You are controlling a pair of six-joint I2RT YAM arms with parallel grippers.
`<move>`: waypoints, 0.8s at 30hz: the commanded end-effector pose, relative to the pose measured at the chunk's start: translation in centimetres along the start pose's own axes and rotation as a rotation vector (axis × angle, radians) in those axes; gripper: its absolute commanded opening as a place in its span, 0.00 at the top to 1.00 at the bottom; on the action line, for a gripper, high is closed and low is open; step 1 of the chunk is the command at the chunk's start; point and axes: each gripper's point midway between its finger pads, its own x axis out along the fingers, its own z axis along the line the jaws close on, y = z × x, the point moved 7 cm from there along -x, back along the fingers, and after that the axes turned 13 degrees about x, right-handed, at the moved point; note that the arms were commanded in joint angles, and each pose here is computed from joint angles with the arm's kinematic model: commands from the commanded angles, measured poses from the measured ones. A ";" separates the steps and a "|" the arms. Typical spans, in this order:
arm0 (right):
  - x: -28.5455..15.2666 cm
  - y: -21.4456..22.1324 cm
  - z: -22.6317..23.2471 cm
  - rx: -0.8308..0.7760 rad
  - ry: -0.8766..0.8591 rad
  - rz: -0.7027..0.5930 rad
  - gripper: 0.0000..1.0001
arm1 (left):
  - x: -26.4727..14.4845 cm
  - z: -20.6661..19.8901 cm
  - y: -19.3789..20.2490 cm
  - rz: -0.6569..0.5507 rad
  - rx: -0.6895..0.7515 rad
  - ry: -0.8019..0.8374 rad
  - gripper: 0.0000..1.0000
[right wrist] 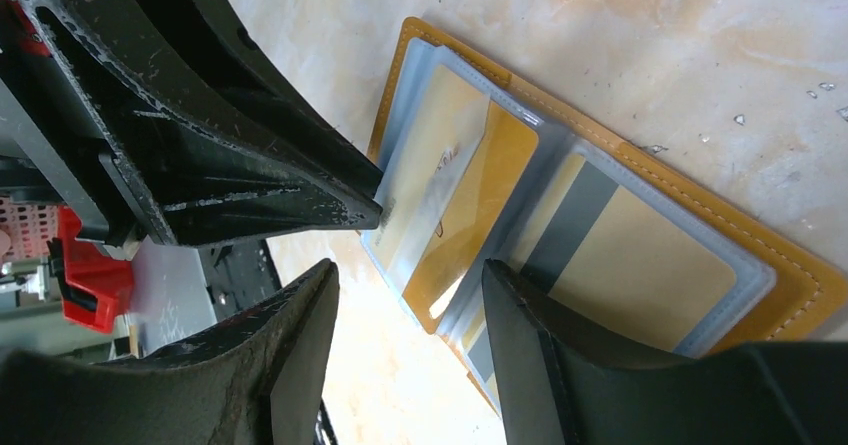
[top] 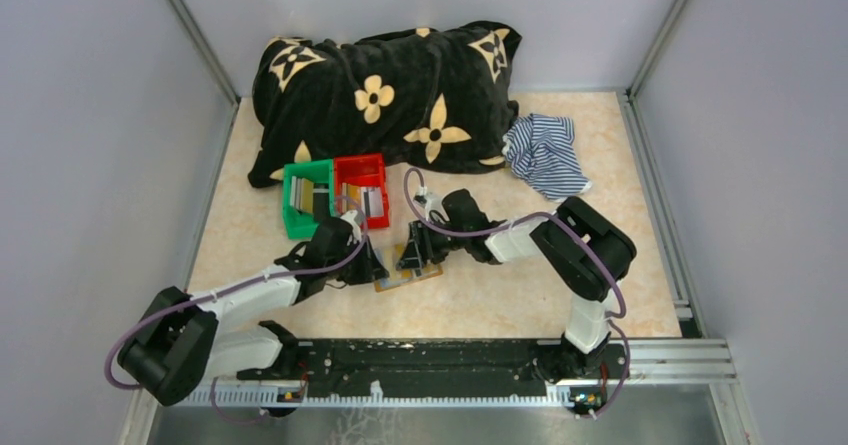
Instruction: Take the credit cards out of the card holder
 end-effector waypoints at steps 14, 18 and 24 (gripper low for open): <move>0.7 -1.0 0.5 -0.020 -0.054 -0.019 0.64 | 0.8 2.4 3.5 0.161 -0.007 -0.120 0.72; 0.6 -0.9 0.4 -0.019 -0.052 -0.028 0.95 | 0.9 2.5 3.5 0.166 -0.002 -0.126 0.72; -0.2 -1.1 0.0 -0.003 -0.034 -0.055 1.00 | 1.0 2.7 3.8 0.175 -0.004 -0.141 0.72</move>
